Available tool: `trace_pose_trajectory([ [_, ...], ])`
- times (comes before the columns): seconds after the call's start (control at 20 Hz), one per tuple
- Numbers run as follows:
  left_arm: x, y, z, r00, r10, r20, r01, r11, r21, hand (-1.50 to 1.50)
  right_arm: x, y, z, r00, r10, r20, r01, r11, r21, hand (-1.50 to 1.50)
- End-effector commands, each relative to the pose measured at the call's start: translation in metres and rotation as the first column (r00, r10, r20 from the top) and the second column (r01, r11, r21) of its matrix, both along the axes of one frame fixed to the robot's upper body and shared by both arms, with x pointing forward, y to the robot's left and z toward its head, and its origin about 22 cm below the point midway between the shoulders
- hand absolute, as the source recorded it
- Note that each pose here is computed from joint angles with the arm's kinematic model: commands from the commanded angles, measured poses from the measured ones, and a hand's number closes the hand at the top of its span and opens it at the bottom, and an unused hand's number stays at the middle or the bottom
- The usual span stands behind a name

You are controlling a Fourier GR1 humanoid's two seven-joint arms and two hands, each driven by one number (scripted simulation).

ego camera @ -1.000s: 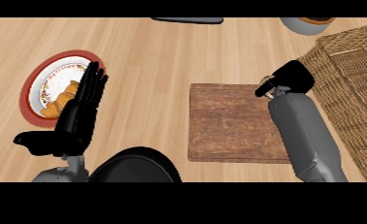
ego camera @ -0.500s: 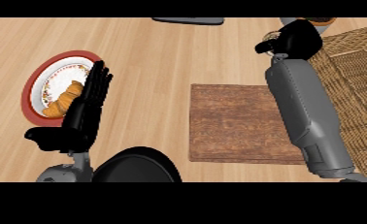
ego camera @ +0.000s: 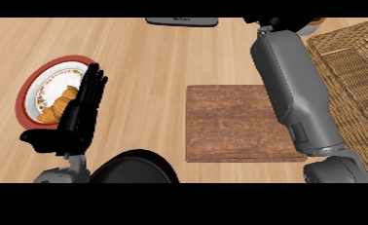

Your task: Pick the cupcake from the cutting board and place it in the basket

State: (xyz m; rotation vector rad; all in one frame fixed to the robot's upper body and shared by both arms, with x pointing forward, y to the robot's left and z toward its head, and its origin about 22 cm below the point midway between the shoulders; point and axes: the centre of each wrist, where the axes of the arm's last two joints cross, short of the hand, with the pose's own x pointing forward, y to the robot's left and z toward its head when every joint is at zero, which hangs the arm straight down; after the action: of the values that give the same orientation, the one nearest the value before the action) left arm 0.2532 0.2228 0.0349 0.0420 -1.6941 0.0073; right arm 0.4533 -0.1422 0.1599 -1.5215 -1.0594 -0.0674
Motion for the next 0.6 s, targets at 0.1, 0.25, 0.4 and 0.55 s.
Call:
trace_pose_trajectory([
  [0.1, -0.016, 0.011, 0.0, 1.0, 0.018, -0.019, -0.018, 1.0, -0.007, 0.0, 0.006, -0.004, 0.015, 0.97, -0.243, 0.004, 0.239, 0.959, 0.15, 1.5],
  [0.25, -0.005, 0.019, -0.001, 0.999, 0.047, -0.028, -0.047, 0.999, -0.009, 0.0, 0.011, -0.008, 0.033, 0.954, -0.293, -0.064, 0.297, 0.951, 0.08, 1.5],
  [0.4, -0.006, 0.006, 0.002, 0.998, 0.06, -0.007, -0.059, 0.998, 0.013, 0.0, 0.01, -0.02, 0.016, 0.932, -0.339, -0.126, 0.344, 0.939, 0.023, 1.5],
  [0.55, -0.013, 0.008, -0.017, 0.998, 0.048, -0.03, -0.048, 0.999, 0.005, 0.0, 0.006, -0.038, 0.0, 0.924, -0.358, -0.133, 0.361, 0.933, 0.001, 1.5],
])
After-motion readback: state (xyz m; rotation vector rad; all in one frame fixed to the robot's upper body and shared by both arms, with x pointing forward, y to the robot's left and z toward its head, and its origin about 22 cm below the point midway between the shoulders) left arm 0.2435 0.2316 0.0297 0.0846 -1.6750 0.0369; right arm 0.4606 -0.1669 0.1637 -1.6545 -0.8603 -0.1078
